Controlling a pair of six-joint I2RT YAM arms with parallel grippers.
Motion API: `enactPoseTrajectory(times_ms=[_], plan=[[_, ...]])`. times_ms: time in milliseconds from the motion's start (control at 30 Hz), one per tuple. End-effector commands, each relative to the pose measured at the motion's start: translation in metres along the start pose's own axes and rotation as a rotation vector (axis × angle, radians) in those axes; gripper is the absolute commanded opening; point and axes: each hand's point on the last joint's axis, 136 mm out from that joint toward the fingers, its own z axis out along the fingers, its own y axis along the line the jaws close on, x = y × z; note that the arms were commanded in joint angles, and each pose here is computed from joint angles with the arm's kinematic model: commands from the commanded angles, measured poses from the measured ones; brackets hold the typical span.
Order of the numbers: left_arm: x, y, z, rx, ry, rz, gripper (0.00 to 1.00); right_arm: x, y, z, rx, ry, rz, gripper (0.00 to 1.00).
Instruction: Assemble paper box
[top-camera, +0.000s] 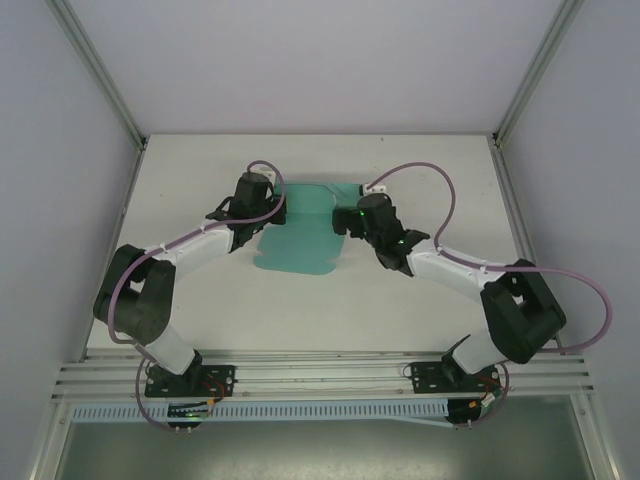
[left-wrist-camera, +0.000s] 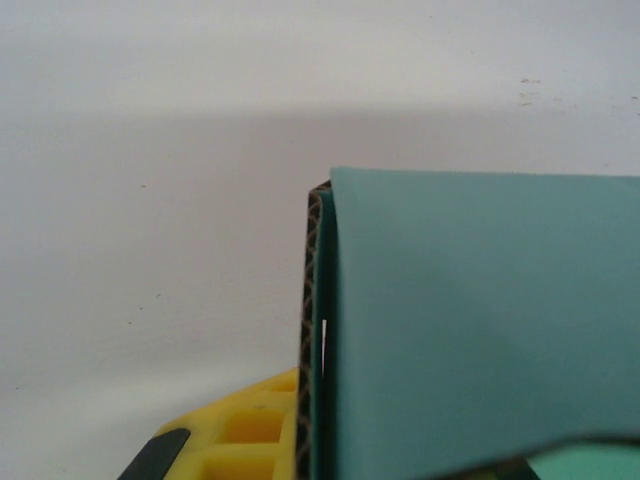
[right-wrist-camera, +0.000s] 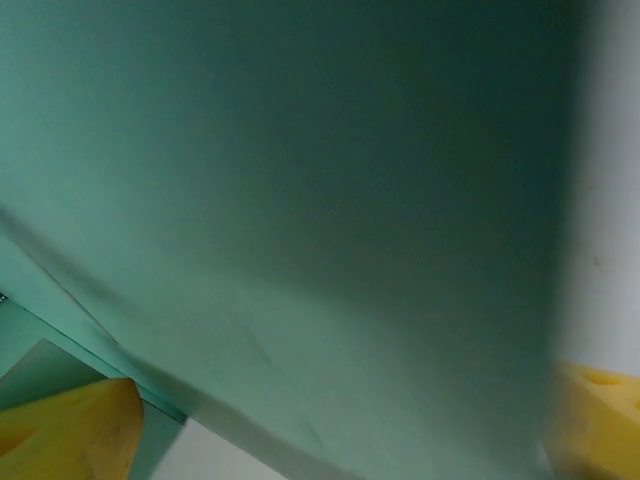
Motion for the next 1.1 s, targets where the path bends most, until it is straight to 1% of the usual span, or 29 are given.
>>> enactPoseTrajectory(times_ms=[0,100,233,400,500,600,833,900,1000,1033,1067], plan=[[-0.005,-0.021,0.0,0.09,-0.009,-0.017,0.0,-0.014,0.011,0.01,0.03,-0.074,0.012,0.99],[-0.005,-0.022,0.003,0.097,-0.001,-0.033,0.0,-0.019,0.01,0.015,0.112,-0.145,0.055,0.99],[-0.002,-0.021,0.006,0.086,0.017,-0.042,0.0,-0.023,0.01,0.012,0.201,-0.222,0.06,0.99],[-0.004,-0.021,0.005,0.088,0.009,-0.055,0.0,-0.023,0.011,0.008,0.26,-0.243,0.028,0.99],[-0.003,-0.022,0.005,0.093,0.013,-0.058,0.0,-0.02,0.013,0.007,0.249,-0.226,0.006,0.99],[-0.002,-0.017,0.006,0.067,0.021,-0.052,0.0,-0.02,0.01,-0.004,0.241,-0.209,-0.01,0.99],[-0.006,-0.014,0.002,0.046,0.0,-0.015,0.0,-0.018,-0.011,-0.058,0.167,-0.152,-0.112,0.99],[-0.005,-0.013,0.002,0.04,0.003,-0.011,0.0,-0.019,-0.019,-0.075,0.107,-0.134,-0.097,0.99],[-0.005,-0.016,0.001,0.065,-0.01,0.002,0.0,-0.027,-0.037,-0.097,0.027,-0.153,-0.023,0.99],[-0.005,-0.017,0.0,0.073,-0.012,0.007,0.0,-0.031,-0.047,-0.102,0.018,-0.163,0.008,0.99],[-0.005,-0.019,0.001,0.078,-0.013,0.013,0.0,-0.036,-0.062,-0.106,0.042,-0.181,0.04,0.99]])
